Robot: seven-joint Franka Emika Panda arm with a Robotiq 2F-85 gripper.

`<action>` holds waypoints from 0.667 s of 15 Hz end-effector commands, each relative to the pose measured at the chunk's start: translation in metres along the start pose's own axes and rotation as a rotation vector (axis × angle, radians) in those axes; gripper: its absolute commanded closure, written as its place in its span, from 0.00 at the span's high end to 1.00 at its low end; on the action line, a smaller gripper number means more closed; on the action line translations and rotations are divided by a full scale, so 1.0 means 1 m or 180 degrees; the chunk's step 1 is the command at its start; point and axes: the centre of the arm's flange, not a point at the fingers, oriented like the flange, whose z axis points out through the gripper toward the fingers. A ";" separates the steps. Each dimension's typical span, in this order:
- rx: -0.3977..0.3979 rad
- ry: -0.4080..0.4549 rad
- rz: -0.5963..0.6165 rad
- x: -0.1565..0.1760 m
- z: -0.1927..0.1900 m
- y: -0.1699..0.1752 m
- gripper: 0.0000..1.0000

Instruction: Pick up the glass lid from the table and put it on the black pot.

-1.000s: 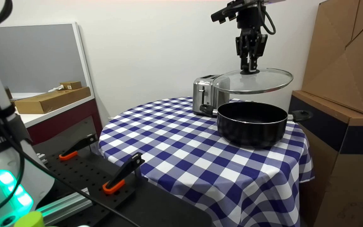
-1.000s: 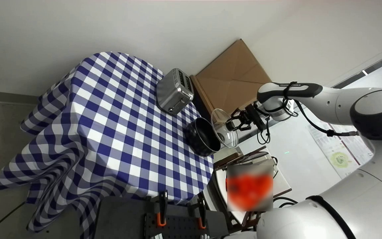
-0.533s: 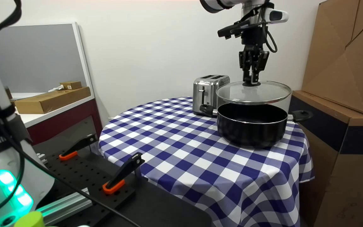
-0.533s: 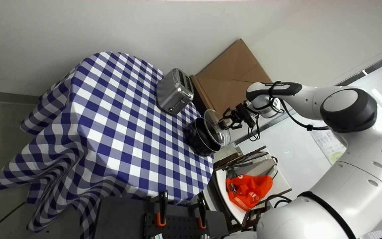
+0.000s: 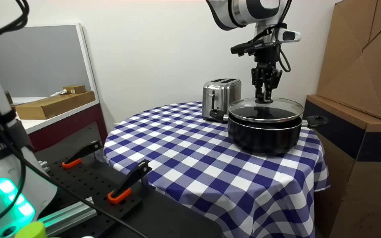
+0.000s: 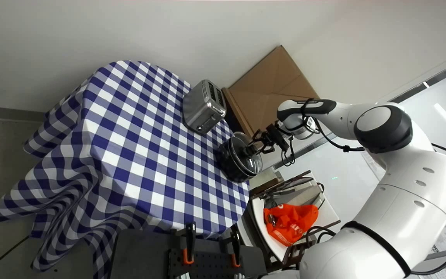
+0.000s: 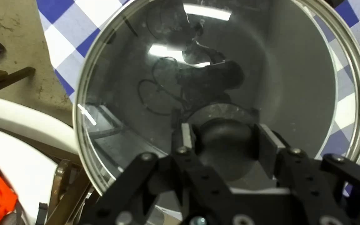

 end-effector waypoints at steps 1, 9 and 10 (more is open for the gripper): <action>-0.0011 0.0070 0.0026 0.008 0.000 -0.009 0.25; -0.0005 0.0079 0.0010 0.003 0.011 -0.010 0.25; -0.0002 0.0076 0.0016 0.003 0.012 -0.009 0.25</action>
